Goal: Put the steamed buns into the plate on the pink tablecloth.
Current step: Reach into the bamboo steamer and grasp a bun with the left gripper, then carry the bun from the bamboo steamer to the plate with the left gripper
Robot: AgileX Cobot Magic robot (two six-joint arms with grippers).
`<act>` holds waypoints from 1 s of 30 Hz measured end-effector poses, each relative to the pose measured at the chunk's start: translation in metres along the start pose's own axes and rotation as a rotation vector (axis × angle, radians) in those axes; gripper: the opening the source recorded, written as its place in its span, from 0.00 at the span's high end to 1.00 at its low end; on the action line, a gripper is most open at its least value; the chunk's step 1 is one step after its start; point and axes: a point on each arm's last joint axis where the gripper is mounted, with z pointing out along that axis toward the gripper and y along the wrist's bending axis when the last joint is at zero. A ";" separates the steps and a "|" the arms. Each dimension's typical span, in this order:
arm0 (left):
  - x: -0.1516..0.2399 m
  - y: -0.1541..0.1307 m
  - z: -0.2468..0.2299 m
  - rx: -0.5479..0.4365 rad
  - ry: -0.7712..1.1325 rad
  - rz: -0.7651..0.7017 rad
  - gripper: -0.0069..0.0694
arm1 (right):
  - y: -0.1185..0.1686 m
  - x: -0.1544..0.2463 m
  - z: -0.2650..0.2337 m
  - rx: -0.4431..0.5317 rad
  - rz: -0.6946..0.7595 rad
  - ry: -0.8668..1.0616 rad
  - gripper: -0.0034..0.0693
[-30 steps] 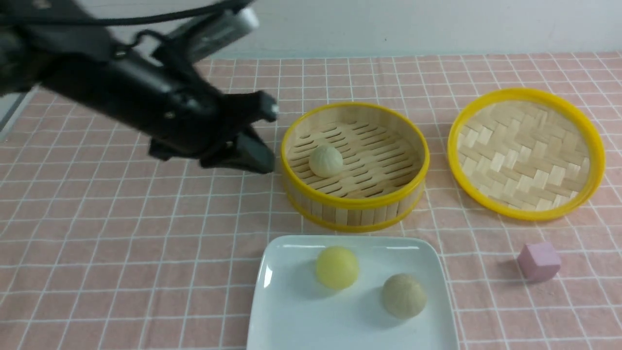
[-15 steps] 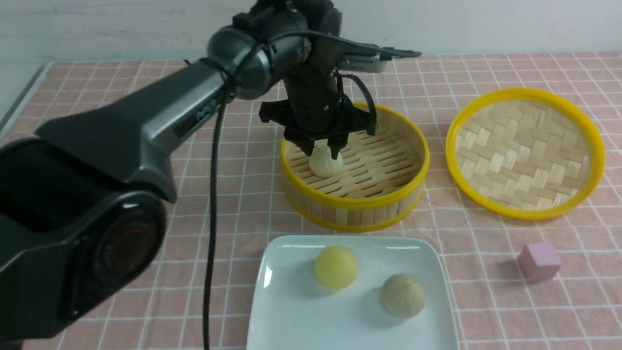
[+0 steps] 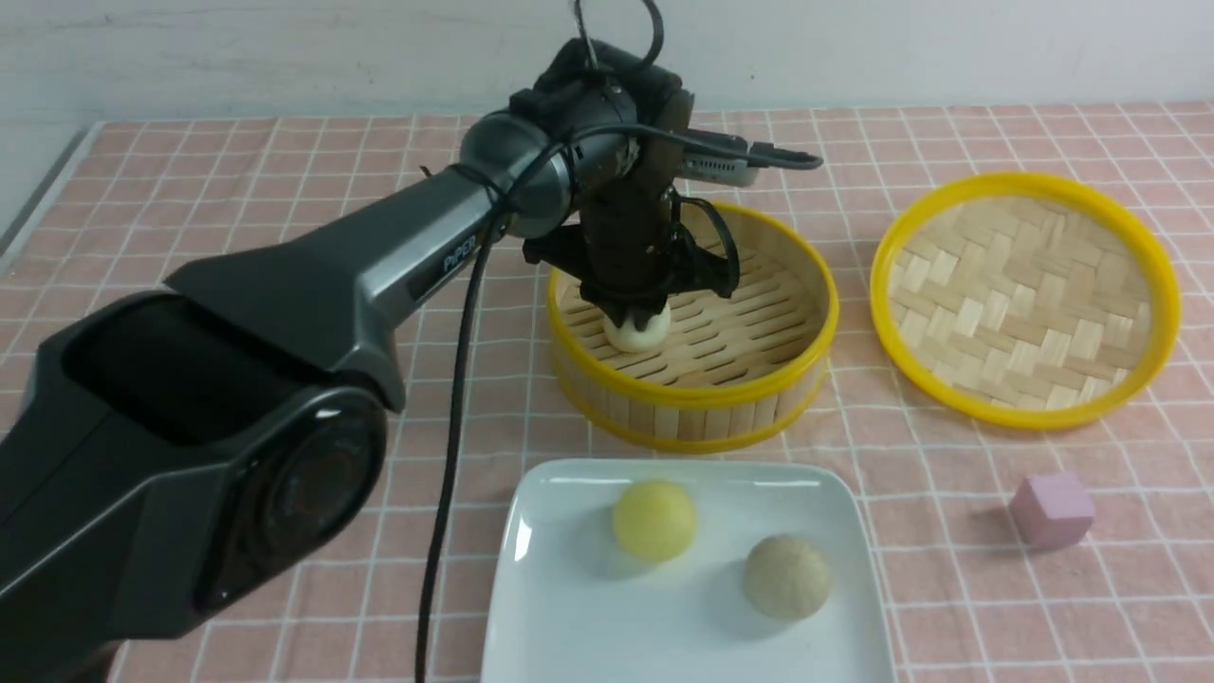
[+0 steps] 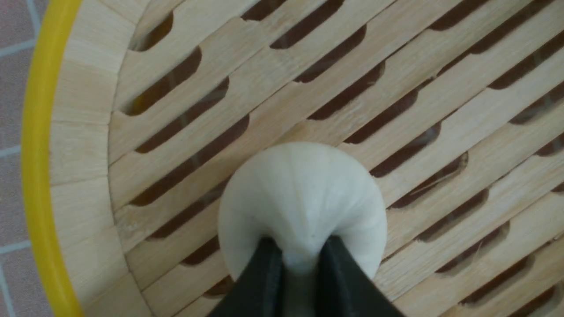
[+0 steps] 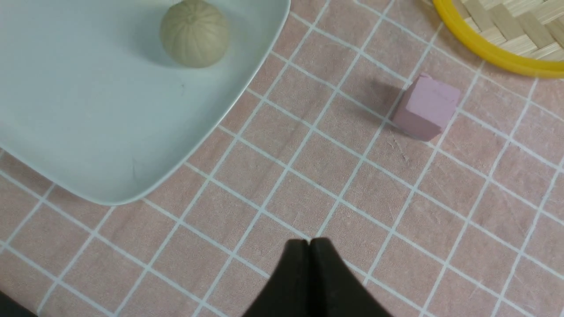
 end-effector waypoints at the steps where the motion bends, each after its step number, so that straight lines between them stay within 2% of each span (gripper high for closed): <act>1: -0.001 0.000 -0.006 -0.002 -0.003 0.005 0.86 | 0.000 0.000 0.000 0.000 0.000 0.000 0.95; 5: -0.006 -0.004 -0.048 -0.011 -0.020 0.028 0.88 | 0.000 0.002 0.002 0.001 -0.001 0.011 0.95; 6: -0.010 -0.005 -0.080 -0.008 -0.069 0.050 0.88 | 0.000 0.002 0.002 0.001 -0.001 0.010 0.95; 9: -0.012 -0.006 -0.120 -0.007 -0.149 0.086 0.88 | 0.000 0.002 0.002 0.001 -0.001 0.010 0.94; 10: -0.010 -0.005 -0.155 -0.008 -0.213 0.115 0.88 | 0.000 0.002 0.002 0.001 -0.001 0.010 0.94; 15: 0.019 0.005 -0.213 0.024 -0.244 0.133 0.88 | 0.000 0.002 0.002 0.001 -0.002 0.011 0.93; 16: 0.021 0.005 -0.214 0.030 -0.237 0.132 0.88 | 0.000 0.002 0.002 0.001 -0.002 0.011 0.93; 17: 0.044 0.009 -0.210 0.054 -0.155 0.129 0.88 | 0.000 0.002 0.002 0.001 -0.002 0.014 0.93; 18: 0.044 0.009 -0.210 0.054 -0.155 0.129 0.88 | 0.000 0.002 0.002 0.001 -0.002 0.014 0.93; 19: 0.066 0.010 -0.198 0.086 -0.057 0.125 0.88 | 0.000 0.003 0.002 0.002 -0.002 0.018 0.93; 20: 0.072 0.010 -0.194 0.091 -0.029 0.124 0.88 | 0.000 0.003 0.002 0.002 -0.002 0.017 0.93; 24: 0.136 0.014 -0.136 0.120 0.221 0.081 0.87 | 0.000 0.003 0.002 0.001 -0.002 0.016 0.92; 30: 0.162 0.014 -0.086 0.120 0.224 -0.006 0.87 | 0.000 0.002 0.002 -0.001 -0.002 0.004 0.91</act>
